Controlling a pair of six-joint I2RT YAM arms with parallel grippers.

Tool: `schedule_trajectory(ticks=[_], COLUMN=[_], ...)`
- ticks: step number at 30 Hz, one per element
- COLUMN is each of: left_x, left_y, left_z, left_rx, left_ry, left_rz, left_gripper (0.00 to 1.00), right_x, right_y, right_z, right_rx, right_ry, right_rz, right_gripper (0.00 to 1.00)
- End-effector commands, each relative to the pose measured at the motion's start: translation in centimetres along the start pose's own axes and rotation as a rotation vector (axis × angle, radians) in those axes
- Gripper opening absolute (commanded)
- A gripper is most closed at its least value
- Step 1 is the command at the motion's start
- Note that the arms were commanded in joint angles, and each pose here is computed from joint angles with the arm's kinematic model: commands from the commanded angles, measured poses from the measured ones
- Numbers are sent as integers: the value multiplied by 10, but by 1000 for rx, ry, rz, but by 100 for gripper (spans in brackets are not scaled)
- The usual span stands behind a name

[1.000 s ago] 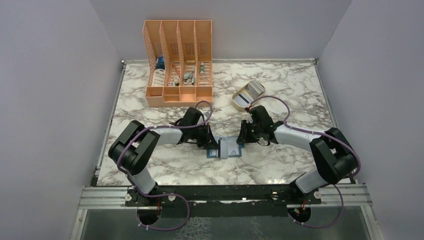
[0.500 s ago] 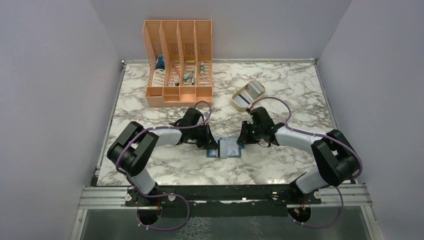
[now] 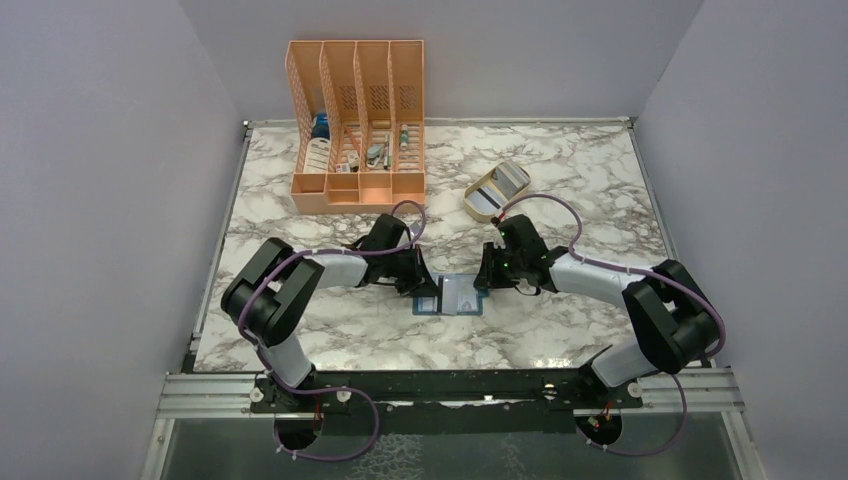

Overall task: Put the credit cards into the card holder
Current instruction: Insert the credit card into the card holder.

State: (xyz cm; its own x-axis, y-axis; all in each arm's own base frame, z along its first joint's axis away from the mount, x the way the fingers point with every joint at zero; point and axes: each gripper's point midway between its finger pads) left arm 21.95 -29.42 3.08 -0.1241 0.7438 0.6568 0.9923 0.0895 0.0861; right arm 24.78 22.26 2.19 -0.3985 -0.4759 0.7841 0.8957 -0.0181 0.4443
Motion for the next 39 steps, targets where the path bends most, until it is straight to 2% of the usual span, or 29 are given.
schedule_trajectory(ticks=[1, 22, 39], left_x=[-9, -12, -12], left_y=[1, 14, 19], left_z=[19, 24, 23], left_rx=[-3, 2, -26], left_ry=[80, 100, 132], left_rz=[-10, -84, -150], left_gripper=[0, 0, 0], right_x=[-1, 1, 13], right_y=[-23, -25, -20], right_z=[-1, -4, 0], right_rx=[2, -32, -135], right_ry=[-7, -18, -13], right_rz=[63, 41, -20], right_gripper=[21, 21, 22])
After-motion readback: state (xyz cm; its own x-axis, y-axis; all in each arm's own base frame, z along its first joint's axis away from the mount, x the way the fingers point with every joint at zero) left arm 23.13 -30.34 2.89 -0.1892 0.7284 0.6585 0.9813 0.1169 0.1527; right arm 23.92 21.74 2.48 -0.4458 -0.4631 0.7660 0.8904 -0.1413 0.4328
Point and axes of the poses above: each gripper's point midway between its finger pads, its own x axis back along the fingers, its own z axis along the line the jaws close on, y = z × x, and after that the axes turned 2 degrees about -x, right-handed
